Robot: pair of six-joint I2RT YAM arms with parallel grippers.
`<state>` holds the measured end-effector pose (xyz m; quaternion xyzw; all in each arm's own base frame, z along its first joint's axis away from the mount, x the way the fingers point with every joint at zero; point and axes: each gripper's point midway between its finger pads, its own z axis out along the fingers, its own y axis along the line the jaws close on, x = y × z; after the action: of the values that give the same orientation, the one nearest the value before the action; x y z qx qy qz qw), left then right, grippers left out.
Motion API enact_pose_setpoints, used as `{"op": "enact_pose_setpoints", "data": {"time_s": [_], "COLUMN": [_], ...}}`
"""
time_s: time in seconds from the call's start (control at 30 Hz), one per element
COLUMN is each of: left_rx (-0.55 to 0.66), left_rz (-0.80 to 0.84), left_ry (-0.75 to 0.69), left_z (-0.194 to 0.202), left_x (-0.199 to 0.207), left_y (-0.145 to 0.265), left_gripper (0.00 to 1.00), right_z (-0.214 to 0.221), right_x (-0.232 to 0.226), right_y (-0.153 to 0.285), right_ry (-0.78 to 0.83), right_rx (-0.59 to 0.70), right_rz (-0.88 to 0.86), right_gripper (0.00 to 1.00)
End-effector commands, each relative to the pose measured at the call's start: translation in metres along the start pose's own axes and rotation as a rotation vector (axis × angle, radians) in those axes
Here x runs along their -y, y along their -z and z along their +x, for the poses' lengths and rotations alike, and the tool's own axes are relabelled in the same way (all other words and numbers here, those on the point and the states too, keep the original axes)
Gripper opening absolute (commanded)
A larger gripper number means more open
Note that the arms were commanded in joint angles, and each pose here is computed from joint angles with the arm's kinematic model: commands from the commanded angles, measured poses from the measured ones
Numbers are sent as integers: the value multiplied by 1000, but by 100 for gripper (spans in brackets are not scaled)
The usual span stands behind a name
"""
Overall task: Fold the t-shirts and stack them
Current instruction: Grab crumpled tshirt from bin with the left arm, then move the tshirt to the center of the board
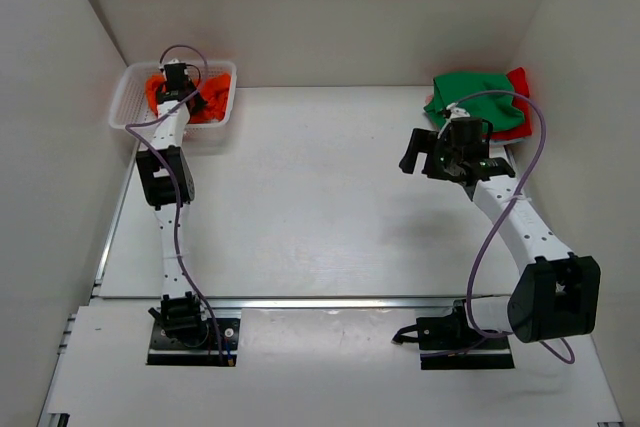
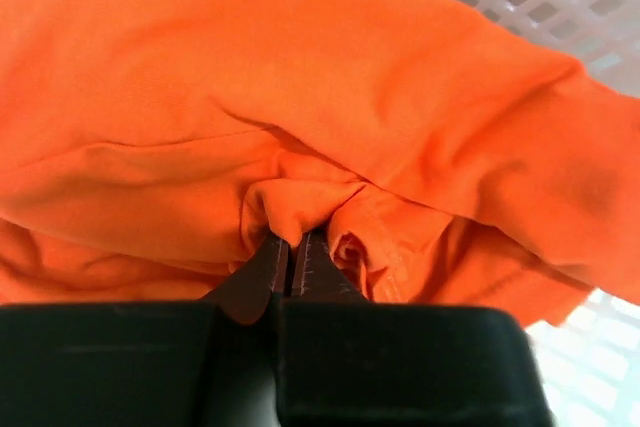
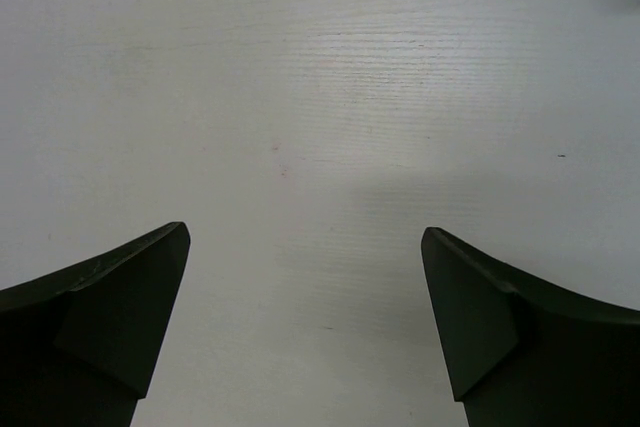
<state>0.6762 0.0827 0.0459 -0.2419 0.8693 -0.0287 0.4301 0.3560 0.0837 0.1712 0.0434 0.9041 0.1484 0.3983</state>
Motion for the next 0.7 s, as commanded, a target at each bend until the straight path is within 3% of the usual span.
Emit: {"op": "enact_pose_setpoints", "data": {"time_s": [0.0, 0.07, 0.1, 0.13, 0.23, 0.27, 0.3, 0.33, 0.37, 0.43, 0.5, 0.53, 0.6, 0.67], "left_rx": [109, 234, 345, 393, 568, 553, 610, 602, 586, 494, 357, 339, 254, 138], "left_rz": [70, 54, 48, 81, 348, 387, 502, 601, 624, 771, 874, 966, 1003, 949], "left_ry": [23, 8, -10, -31, -10, -18, 22, 33, 29, 30, 42, 94, 141, 176], "left_z": [-67, -116, -152, -162, -202, -183, -190, -174, -165, -129, -81, -76, -44, 4], "left_x": [35, 59, 80, 104, 180, 190, 207, 225, 230, 253, 264, 264, 254, 236], "left_y": [54, 103, 148, 172, 333, 336, 405, 448, 462, 529, 543, 572, 565, 525], "left_gripper": [0, 0, 0, 0, 0, 0, 0, 0, 0, 0, 0, 0, 0, 0], "right_z": [-5, 5, 15, 24, 50, 58, 67, 78, 80, 92, 88, 92, 89, 84], "right_x": [-1, -4, -4, -4, -8, -10, -8, -11, -13, -13, -17, -17, -14, -11], "right_y": [1, -5, -7, -11, -14, -16, -17, -16, -12, -7, 8, 10, 21, 34], "right_ry": [-4, -1, 3, 1, -15, -6, 3, 17, 18, 13, 4, 7, -3, -10], "right_rx": [33, 21, 1, -6, -40, -47, -60, -81, -86, -121, -77, -73, -29, 13], "right_rz": [-16, -24, -24, -34, -55, -57, -47, -63, -82, -107, -124, -125, -124, -127], "right_gripper": [99, 99, 99, 99, 99, 99, 99, 99, 99, 99, 99, 99, 99, 99]}}
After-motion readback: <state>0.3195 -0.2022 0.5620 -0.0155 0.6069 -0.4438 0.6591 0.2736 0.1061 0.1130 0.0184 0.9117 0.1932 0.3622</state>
